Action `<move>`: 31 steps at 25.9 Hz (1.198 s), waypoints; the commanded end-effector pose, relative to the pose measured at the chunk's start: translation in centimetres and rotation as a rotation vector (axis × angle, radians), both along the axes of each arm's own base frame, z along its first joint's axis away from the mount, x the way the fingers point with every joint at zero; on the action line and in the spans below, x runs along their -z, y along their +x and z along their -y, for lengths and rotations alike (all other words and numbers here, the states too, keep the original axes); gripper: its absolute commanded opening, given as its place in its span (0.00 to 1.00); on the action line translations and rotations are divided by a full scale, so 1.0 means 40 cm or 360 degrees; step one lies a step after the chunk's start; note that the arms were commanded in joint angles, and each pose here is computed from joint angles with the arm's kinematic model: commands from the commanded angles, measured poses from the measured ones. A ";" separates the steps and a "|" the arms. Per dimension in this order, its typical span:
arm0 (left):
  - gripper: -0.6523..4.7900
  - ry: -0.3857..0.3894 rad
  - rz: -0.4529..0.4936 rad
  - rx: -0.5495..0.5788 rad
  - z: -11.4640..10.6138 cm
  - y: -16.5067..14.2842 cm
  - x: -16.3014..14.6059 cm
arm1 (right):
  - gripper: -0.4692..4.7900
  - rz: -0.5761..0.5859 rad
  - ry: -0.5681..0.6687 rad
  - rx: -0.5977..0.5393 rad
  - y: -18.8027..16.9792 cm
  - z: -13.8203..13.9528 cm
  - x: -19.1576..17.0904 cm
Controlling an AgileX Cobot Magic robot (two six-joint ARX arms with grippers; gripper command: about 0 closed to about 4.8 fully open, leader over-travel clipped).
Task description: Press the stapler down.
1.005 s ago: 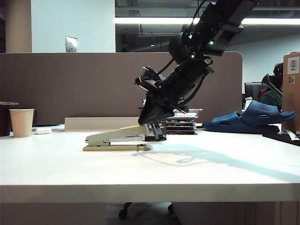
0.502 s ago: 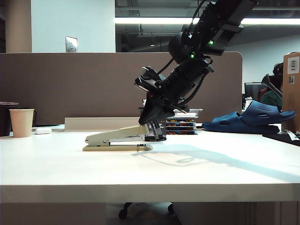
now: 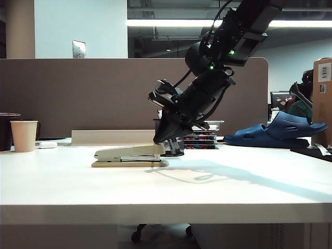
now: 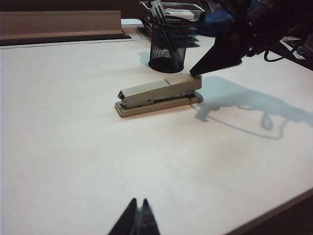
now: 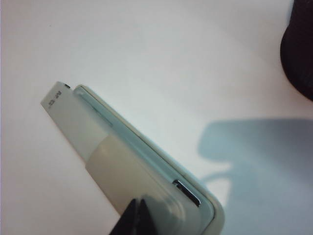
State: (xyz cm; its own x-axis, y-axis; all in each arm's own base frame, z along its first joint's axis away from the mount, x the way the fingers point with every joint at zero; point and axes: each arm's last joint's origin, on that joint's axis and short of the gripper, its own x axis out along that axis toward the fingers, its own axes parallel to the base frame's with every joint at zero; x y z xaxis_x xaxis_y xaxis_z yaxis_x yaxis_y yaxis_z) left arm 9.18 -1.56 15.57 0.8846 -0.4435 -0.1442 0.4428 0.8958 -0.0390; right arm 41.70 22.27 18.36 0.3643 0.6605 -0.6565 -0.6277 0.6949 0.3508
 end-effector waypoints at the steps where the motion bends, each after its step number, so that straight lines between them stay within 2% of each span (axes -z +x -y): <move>1: 0.11 0.0000 0.0018 0.0001 0.000 -0.001 -0.006 | 0.07 -0.0088 -0.0073 0.0019 -0.007 0.003 0.027; 12: 0.11 0.0000 0.0019 0.0001 0.000 -0.001 -0.006 | 0.07 -0.0085 -0.0071 0.0019 -0.008 0.003 0.023; 22: 0.11 0.0000 0.0018 0.0001 0.000 -0.001 -0.006 | 0.07 -0.0037 -0.0054 0.0010 0.012 -0.006 -0.048; 31: 0.11 0.0001 0.0007 0.0001 0.000 -0.001 -0.004 | 0.07 -0.0005 -0.0034 0.0008 0.013 -0.007 -0.072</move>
State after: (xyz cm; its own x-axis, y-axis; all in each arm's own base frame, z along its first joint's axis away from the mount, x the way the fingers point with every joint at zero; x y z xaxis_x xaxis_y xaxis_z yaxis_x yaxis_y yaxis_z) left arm 9.18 -1.56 15.56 0.8845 -0.4435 -0.1449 0.4427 0.8958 -0.0394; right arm 42.27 22.49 20.61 0.3568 0.6375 -0.6829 -0.6132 0.7113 0.3436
